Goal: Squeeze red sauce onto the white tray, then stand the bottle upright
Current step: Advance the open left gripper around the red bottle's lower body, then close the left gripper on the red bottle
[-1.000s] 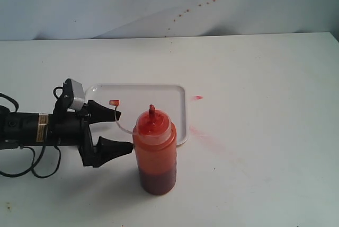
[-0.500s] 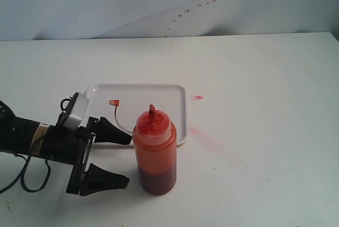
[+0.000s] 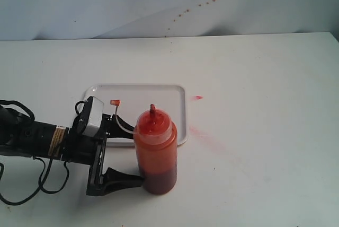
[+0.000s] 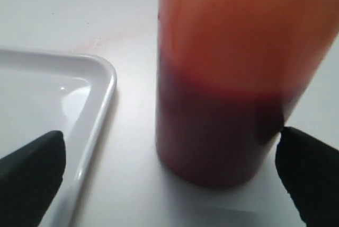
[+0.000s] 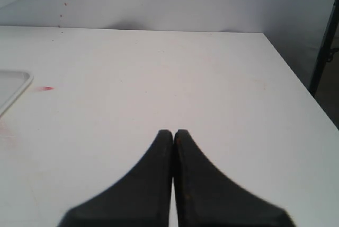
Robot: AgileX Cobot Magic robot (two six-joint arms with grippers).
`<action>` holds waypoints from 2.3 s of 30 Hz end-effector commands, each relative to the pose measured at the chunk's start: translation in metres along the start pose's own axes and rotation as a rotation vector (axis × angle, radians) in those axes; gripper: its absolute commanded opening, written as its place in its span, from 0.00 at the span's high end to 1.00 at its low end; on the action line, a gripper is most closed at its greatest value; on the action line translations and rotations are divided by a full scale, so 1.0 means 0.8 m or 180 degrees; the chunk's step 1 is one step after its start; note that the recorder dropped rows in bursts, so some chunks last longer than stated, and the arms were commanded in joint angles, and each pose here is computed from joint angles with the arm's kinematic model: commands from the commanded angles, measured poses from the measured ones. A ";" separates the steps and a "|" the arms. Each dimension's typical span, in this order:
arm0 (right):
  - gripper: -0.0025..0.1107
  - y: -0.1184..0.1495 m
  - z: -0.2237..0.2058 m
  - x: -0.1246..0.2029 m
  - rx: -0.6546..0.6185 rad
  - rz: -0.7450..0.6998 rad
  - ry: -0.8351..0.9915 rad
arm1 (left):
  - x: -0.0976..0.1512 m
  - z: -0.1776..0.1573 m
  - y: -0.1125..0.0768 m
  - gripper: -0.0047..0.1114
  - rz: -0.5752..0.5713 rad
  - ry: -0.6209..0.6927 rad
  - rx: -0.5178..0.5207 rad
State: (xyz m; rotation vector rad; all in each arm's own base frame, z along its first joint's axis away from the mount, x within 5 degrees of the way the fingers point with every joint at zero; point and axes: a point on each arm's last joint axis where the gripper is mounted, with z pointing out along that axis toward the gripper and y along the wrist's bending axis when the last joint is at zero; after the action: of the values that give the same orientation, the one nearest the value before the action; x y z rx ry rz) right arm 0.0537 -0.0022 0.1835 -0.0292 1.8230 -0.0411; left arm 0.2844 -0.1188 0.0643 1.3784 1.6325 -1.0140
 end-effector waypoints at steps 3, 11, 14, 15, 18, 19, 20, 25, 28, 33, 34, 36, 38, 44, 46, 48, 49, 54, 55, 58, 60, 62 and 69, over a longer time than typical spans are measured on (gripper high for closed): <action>0.98 0.000 0.000 0.000 -0.0007 -0.0010 -0.0026 | -0.004 0.010 -0.002 0.06 0.0080 -0.0011 0.0034; 0.98 0.000 0.000 0.000 -0.0007 -0.0010 -0.0026 | -0.018 0.029 0.004 0.06 0.0262 0.0037 0.0039; 0.98 0.000 0.000 0.000 -0.0007 -0.0010 -0.0026 | -0.021 0.032 0.006 0.06 0.0203 -0.0017 -0.0056; 0.98 0.000 0.000 0.000 -0.0007 -0.0010 -0.0026 | -0.021 0.032 0.008 0.06 0.0185 -0.0032 -0.0088; 0.98 0.000 0.000 0.000 -0.0007 -0.0010 -0.0026 | -0.022 0.032 0.013 0.06 0.0106 -0.0038 -0.0246; 0.98 0.000 0.000 0.000 -0.0007 -0.0010 -0.0026 | -0.022 0.032 0.015 0.06 0.0087 -0.0035 -0.0286; 0.98 0.000 0.000 0.000 -0.0007 -0.0010 -0.0026 | -0.022 0.032 0.016 0.06 0.0086 -0.0046 -0.0311; 0.98 0.000 0.000 0.000 -0.0007 -0.0010 -0.0026 | -0.024 0.034 0.016 0.06 0.0067 -0.0067 -0.0337; 0.98 0.000 0.000 0.000 -0.0007 -0.0010 -0.0026 | -0.026 0.040 0.012 0.06 0.0084 -0.0068 -0.0293; 0.98 0.000 0.000 0.000 -0.0007 -0.0010 -0.0026 | -0.031 0.052 0.006 0.06 0.0174 -0.0051 -0.0226; 0.98 0.000 0.000 0.000 -0.0007 -0.0010 -0.0026 | -0.032 0.055 0.007 0.06 0.0180 -0.0018 -0.0231; 0.98 0.000 0.000 0.000 -0.0007 -0.0010 -0.0026 | -0.032 0.060 0.010 0.06 0.0184 0.0113 -0.0309; 0.98 0.000 0.000 0.000 -0.0007 -0.0010 -0.0026 | -0.034 0.065 0.011 0.06 0.0207 0.0129 -0.0325; 0.98 0.000 0.000 0.000 -0.0007 -0.0010 -0.0026 | -0.031 0.076 0.021 0.06 0.0117 0.0065 -0.0299; 0.98 0.000 0.000 0.000 -0.0007 -0.0010 -0.0026 | -0.030 0.077 0.022 0.06 0.0111 0.0054 -0.0310; 0.98 0.000 0.000 0.000 -0.0007 -0.0010 -0.0026 | -0.031 0.080 0.022 0.06 0.0133 0.0055 -0.0273; 0.98 0.000 0.000 0.000 -0.0007 -0.0010 -0.0026 | -0.032 0.082 0.020 0.06 0.0140 0.0047 -0.0252; 0.98 0.000 0.000 0.000 -0.0007 -0.0010 -0.0026 | -0.038 0.095 0.013 0.06 0.0148 0.0013 -0.0253; 0.98 0.000 0.000 0.000 -0.0007 -0.0010 -0.0026 | -0.038 0.095 0.014 0.06 0.0138 0.0026 -0.0274; 0.98 0.000 0.000 0.000 -0.0007 -0.0010 -0.0026 | -0.033 0.095 0.017 0.06 0.0120 0.0158 -0.0356; 0.98 0.000 0.000 0.000 -0.0007 -0.0010 -0.0026 | -0.031 0.095 0.018 0.06 0.0117 0.0223 -0.0385; 0.98 0.000 0.000 0.000 -0.0007 -0.0010 -0.0026 | -0.031 0.095 0.018 0.06 0.0117 0.0229 -0.0388; 0.98 0.000 0.000 0.000 -0.0007 -0.0010 -0.0026 | -0.032 0.096 0.015 0.37 0.0165 0.0210 -0.0326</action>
State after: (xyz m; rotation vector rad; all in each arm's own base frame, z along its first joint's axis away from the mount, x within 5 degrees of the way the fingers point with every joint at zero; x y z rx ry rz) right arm 0.0537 -0.0022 0.1835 -0.0292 1.8230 -0.0411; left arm 0.3037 -0.1948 0.0552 1.3904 1.6765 -0.8488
